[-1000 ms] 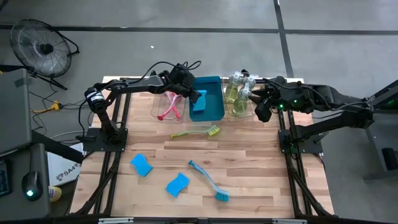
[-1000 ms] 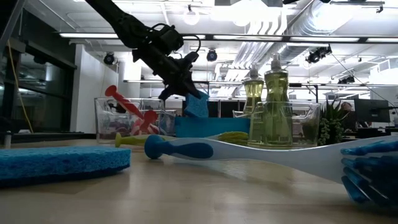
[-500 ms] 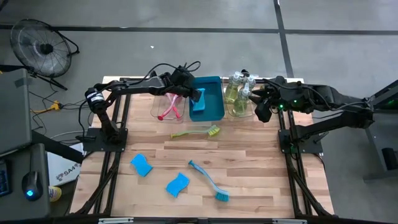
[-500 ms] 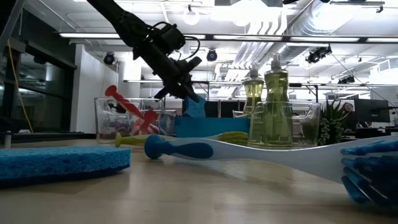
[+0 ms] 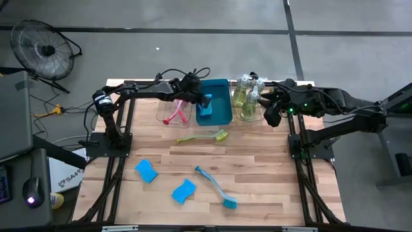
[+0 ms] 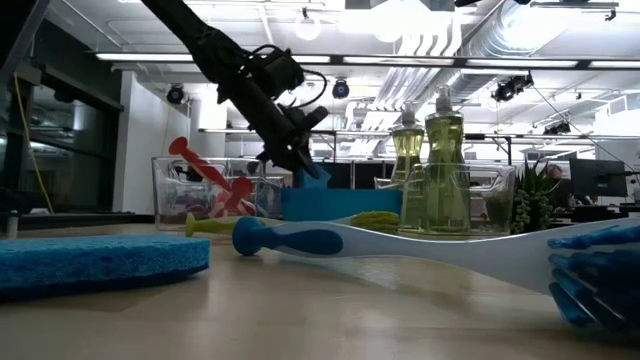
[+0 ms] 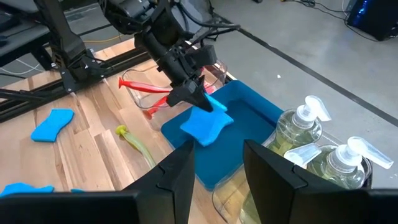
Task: Pick & Place Kitchen Sink Supplies
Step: Put the blue sponge into the blue bin
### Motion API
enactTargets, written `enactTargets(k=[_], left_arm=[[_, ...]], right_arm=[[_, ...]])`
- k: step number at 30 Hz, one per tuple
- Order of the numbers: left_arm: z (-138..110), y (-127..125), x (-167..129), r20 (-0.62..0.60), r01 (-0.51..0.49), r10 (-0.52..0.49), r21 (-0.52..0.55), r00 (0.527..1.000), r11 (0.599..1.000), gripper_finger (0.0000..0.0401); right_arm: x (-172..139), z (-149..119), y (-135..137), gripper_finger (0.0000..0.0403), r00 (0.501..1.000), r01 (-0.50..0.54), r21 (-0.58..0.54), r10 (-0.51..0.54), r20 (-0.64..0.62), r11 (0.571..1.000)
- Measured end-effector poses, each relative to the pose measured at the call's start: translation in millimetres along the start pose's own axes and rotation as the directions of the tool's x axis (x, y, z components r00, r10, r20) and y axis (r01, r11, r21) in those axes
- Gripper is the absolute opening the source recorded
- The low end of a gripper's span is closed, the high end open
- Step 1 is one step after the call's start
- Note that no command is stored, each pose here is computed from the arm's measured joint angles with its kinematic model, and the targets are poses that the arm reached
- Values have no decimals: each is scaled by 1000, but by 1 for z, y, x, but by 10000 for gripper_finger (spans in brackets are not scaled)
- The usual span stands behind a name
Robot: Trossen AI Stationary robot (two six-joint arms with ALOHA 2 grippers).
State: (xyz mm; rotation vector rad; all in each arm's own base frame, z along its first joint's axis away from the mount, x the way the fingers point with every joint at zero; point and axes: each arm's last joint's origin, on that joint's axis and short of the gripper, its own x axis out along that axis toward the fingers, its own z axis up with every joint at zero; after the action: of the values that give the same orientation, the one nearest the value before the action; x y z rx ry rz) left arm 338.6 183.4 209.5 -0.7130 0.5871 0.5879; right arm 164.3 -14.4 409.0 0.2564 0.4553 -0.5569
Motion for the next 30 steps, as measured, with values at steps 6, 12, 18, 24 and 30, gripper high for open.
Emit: enactTargets(k=[6, 12, 18, 24, 30], left_arm=[[-5, 1, 11, -15, 1, -2, -4, 1000, 1000, 10], [-5, 1, 10, -17, 1, -1, 4, 1000, 1000, 17], [-5, 1, 10, -24, 12, -11, 34, 1000, 999, 83], [-6, 0, 10, -48, 53, -50, 58, 998, 997, 159], [-6, 0, 10, -47, 54, -51, 75, 998, 996, 202]], right_arm=[[0, 0, 0, 129, 1000, 2, -1, -2, -3, 1000], [0, -1, 0, 129, 1000, 0, -1, 0, -8, 1000], [0, -1, 0, 129, 1000, 0, -1, 0, -9, 1000], [0, -1, 0, 129, 1000, 0, 6, 0, -9, 1000], [0, -1, 0, 129, 1000, 0, 17, 0, -9, 1000]])
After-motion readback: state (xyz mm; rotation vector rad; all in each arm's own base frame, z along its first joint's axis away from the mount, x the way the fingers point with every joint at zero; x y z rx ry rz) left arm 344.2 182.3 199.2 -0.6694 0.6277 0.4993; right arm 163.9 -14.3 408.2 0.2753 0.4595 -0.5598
